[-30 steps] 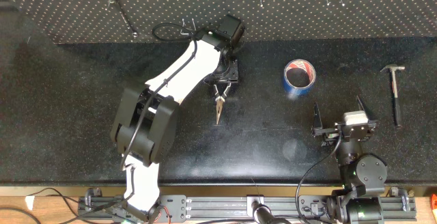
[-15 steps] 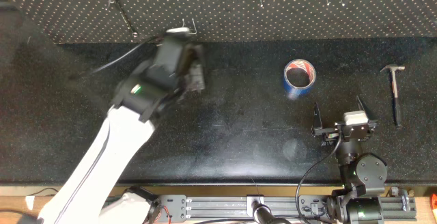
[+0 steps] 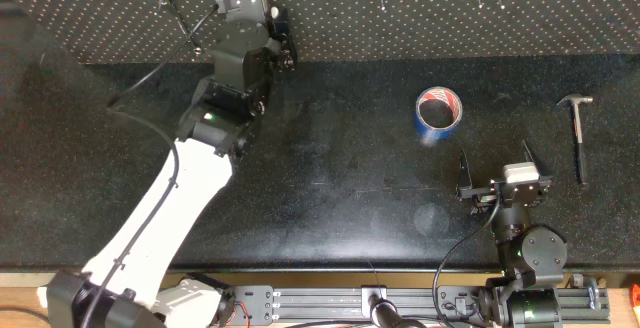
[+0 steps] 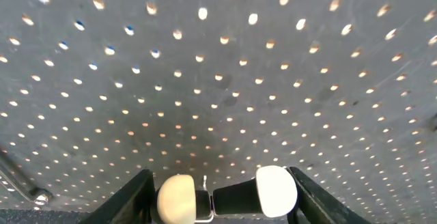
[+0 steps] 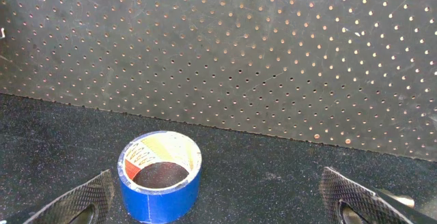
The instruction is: Place Tools Onto Pegboard
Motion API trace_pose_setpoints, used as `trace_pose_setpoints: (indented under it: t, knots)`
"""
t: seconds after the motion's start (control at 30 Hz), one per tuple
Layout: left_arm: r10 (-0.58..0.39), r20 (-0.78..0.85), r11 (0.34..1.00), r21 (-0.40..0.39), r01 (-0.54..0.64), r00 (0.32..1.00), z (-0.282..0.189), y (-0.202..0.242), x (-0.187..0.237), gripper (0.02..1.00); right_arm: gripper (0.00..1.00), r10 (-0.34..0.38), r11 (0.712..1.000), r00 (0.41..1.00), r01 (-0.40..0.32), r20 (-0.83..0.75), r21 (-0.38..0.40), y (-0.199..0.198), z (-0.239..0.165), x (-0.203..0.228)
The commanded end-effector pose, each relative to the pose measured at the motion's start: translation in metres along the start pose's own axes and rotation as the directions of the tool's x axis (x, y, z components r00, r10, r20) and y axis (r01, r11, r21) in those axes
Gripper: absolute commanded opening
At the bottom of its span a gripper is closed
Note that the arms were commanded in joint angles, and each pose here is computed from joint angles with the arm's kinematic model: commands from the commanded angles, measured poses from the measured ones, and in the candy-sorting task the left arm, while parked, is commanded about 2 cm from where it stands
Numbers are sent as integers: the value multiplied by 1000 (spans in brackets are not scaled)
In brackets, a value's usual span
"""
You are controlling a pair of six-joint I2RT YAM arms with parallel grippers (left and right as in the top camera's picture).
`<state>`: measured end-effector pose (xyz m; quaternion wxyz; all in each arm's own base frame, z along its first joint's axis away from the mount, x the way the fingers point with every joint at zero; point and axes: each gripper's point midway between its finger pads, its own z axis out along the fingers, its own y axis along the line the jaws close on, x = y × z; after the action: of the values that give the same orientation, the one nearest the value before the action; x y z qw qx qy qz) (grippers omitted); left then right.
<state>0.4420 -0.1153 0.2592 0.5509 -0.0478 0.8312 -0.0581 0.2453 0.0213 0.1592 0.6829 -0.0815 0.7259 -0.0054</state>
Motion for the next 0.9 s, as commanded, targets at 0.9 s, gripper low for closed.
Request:
trace_pose_setpoints:
  t: [0.9]
  knots:
    - [63,-192,996,-54,-75,979,49,24,63,27,982,-7,1000,1000,7,2,-7,2,0,1]
